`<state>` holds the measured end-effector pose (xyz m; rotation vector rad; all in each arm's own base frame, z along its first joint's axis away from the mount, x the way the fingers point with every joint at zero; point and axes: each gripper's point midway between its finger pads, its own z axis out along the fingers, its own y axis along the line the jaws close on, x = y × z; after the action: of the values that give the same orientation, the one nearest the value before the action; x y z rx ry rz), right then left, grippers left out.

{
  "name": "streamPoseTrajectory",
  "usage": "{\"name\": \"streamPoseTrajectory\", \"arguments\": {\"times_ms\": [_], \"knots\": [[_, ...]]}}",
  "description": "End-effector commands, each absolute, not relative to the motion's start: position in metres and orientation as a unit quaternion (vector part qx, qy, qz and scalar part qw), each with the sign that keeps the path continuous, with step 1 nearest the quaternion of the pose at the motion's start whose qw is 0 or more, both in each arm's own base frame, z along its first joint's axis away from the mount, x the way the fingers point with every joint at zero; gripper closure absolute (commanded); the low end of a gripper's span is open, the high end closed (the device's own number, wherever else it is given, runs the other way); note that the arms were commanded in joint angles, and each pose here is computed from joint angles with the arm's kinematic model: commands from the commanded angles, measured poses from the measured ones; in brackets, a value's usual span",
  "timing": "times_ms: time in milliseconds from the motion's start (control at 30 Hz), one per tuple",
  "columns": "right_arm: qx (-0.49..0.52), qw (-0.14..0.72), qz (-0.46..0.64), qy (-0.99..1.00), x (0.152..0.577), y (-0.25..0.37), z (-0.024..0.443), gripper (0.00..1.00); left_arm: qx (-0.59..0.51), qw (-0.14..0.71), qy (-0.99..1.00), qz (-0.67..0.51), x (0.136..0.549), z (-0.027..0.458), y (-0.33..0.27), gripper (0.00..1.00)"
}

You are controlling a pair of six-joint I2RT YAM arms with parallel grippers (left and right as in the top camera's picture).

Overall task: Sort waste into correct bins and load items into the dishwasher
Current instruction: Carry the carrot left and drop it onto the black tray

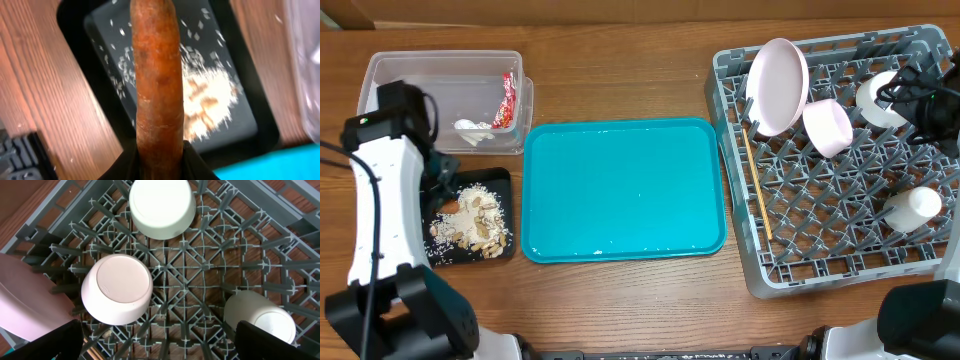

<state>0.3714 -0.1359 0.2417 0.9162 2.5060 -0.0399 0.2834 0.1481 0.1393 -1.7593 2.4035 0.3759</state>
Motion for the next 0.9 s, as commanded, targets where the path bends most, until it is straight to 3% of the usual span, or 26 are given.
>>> {"name": "streamPoseTrajectory", "arguments": {"times_ms": [0,567,800,867], "knots": [[0.330,0.237,-0.012,0.914,0.372,-0.135,0.244,0.01,-0.576,0.044,0.801,0.158,0.272,0.113,0.169,0.96],[0.333,0.190,-0.013,0.924,0.352,-0.128,0.234,0.01,-0.590,-0.018,0.775,0.224,0.257,0.031,0.223,0.94],[0.334,0.166,-0.013,0.928,0.341,-0.124,0.230,0.01,-0.584,-0.042,0.777,0.230,0.255,0.009,0.223,0.87],[0.334,0.163,-0.013,0.928,0.340,-0.124,0.229,0.01,-0.583,-0.046,0.777,0.231,0.254,0.006,0.222,0.81]]}}
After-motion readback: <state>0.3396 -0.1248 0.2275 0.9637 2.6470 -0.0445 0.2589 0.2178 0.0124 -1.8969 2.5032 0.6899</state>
